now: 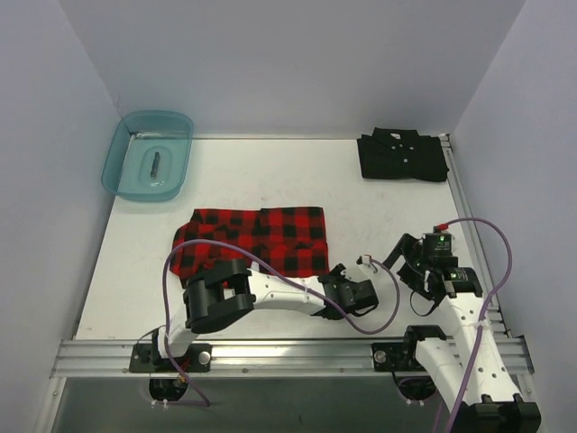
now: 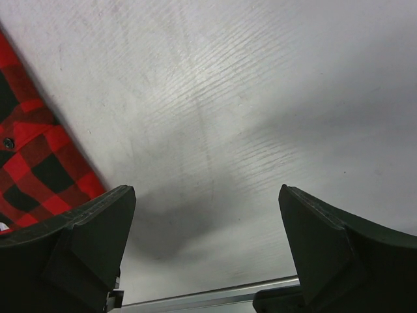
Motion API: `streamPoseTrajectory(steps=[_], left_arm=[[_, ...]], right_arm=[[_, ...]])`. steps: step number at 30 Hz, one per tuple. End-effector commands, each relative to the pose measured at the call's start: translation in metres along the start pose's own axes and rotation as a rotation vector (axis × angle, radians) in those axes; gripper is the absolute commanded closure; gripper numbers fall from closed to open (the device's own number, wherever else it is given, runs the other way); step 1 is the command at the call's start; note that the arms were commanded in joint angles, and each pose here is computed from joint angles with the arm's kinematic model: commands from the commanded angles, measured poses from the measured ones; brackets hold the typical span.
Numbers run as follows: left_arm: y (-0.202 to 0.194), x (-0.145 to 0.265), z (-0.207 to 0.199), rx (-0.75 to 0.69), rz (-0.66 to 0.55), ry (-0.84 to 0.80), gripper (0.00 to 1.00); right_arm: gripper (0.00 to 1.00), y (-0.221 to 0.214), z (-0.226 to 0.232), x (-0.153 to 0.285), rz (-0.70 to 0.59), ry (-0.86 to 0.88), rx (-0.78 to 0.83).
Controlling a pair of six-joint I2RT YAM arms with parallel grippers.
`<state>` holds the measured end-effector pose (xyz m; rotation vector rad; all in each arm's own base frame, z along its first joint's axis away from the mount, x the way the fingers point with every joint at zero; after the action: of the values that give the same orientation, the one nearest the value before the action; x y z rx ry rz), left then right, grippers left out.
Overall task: Fold and stack the long sleeve shirts
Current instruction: Fold the shirt
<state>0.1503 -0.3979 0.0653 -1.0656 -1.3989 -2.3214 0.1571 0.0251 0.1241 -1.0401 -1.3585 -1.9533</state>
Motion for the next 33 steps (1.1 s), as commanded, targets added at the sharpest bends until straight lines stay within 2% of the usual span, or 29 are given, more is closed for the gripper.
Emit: streamPoseTrajectory(steps=[1,3,7,10,11,13,14,18,19,24,25,33], left_arm=[[-0.005,0.002,0.006,-0.037,0.020,0.037,0.65],[-0.002,0.007,0.009,-0.017,0.010,0.032,0.78],[0.009,0.021,0.018,0.048,-0.018,0.015,0.93],[0.018,0.033,0.024,0.114,-0.030,-0.035,0.94],[0.026,0.040,0.028,0.148,-0.045,-0.058,0.94],[0.027,0.044,0.030,0.192,-0.044,-0.097,0.94],[0.035,0.050,0.034,0.232,-0.060,-0.123,0.94],[0.033,0.055,0.038,0.303,-0.046,-0.205,0.94],[0.035,0.058,0.040,0.322,-0.051,-0.218,0.94],[0.033,0.061,0.038,0.345,-0.044,-0.252,0.94],[0.031,0.060,0.038,0.350,-0.039,-0.253,0.94],[0.041,0.062,0.040,0.422,-0.049,-0.288,0.94]], right_arm=[[0.02,-0.004,0.005,-0.005,0.027,0.043,-0.020],[0.02,-0.004,0.010,-0.009,0.028,0.077,-0.033],[0.01,-0.005,0.029,-0.017,0.066,0.219,-0.060],[0.00,-0.009,0.042,-0.030,0.098,0.322,-0.114],[0.00,-0.002,0.054,-0.031,0.079,0.416,-0.126],[0.00,-0.012,0.062,-0.041,0.134,0.460,-0.187],[0.00,-0.007,0.068,-0.045,0.108,0.494,-0.188],[0.00,-0.018,0.090,-0.062,0.178,0.534,-0.182],[0.00,-0.013,0.100,-0.064,0.157,0.576,-0.192],[0.02,-0.021,0.122,-0.084,0.241,0.646,-0.243],[0.03,-0.016,0.133,-0.084,0.224,0.689,-0.227],[0.13,-0.039,0.155,-0.104,0.349,0.715,-0.245]])
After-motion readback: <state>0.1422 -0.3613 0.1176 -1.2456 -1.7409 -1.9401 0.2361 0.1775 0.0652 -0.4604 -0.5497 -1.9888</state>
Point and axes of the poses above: each gripper's point midway between its finger pads, its own x axis back along the fingers, its own z axis along the line the jaws close on, y = z × x, the point moved 5 cm from there along x, back along the fingers, and after that the axes turned 14 degrees about x, right-handed, at the moved point
